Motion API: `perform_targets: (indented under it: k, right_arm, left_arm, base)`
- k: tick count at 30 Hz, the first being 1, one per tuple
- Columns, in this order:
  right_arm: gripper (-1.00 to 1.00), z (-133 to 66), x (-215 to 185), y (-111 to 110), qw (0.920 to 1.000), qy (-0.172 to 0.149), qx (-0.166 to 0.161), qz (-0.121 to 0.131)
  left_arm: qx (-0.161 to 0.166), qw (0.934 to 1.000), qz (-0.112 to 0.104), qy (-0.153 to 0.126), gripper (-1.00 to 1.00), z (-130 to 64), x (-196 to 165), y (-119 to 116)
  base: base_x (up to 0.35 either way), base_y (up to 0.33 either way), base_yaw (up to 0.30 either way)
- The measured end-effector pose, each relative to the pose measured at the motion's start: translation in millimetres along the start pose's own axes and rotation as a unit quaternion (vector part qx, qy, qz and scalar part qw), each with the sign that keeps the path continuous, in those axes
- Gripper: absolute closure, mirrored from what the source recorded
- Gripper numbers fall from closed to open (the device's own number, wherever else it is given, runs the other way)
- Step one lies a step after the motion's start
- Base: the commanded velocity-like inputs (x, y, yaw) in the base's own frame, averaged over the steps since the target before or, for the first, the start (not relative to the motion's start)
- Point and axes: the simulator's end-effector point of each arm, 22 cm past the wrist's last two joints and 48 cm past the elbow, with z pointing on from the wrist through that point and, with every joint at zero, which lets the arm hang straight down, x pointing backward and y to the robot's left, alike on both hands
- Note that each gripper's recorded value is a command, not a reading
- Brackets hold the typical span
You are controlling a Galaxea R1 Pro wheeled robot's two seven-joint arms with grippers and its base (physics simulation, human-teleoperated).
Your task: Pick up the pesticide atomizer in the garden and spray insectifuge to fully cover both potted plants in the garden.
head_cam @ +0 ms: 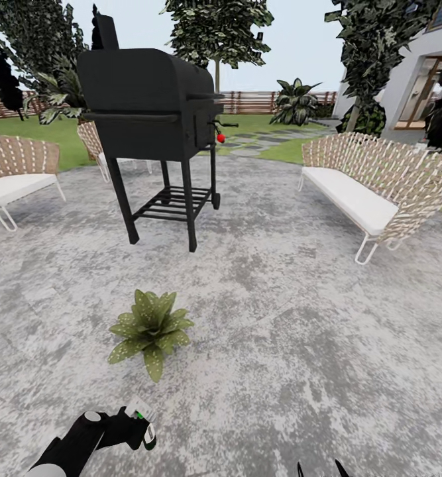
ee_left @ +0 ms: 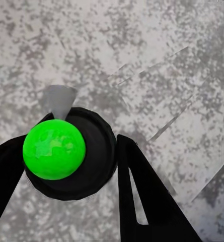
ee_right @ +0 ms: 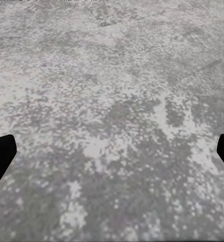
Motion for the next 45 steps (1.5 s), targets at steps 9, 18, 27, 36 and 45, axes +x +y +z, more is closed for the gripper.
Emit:
perform_targets:
  k: [9, 18, 27, 36, 45]
  right_arm:
    - [-1.00, 1.2, -5.6, -0.5, 1.0000, -0.007, 0.001, 0.000]
    - [-1.00, 2.2, -10.4, -0.5, 0.9999, -0.012, 0.001, 0.001]
    - [-1.00, 66.3, -57.1, 57.2, 0.9926, 0.009, -0.094, -0.076]
    - [-1.00, 89.2, -153.5, 179.2, 0.9077, 0.013, -0.392, -0.149]
    - [-1.00, 97.4, -155.9, 160.7, 0.9165, 0.012, -0.373, -0.144]
  left_arm:
    - [-0.003, 1.0000, 0.004, -0.006, 1.00, -3.6, -5.8, 1.0]
    - [-0.005, 0.9999, 0.007, -0.010, 1.00, -6.6, -10.4, 1.8]
    - [-0.015, 0.9991, 0.039, 0.007, 1.00, -14.3, -4.2, 17.1]
    - [0.078, 0.9833, 0.131, 0.099, 1.00, -23.1, 33.6, -13.8]
    - [0.081, 0.9833, 0.148, 0.068, 1.00, -21.2, 1.6, -14.7]
  base:
    - [0.000, -0.001, -0.169]
    - [0.000, -0.143, -0.124]
    - [0.000, -0.002, 0.000]
    - [0.000, 0.000, 0.000]
    - [0.000, 0.000, 0.000]
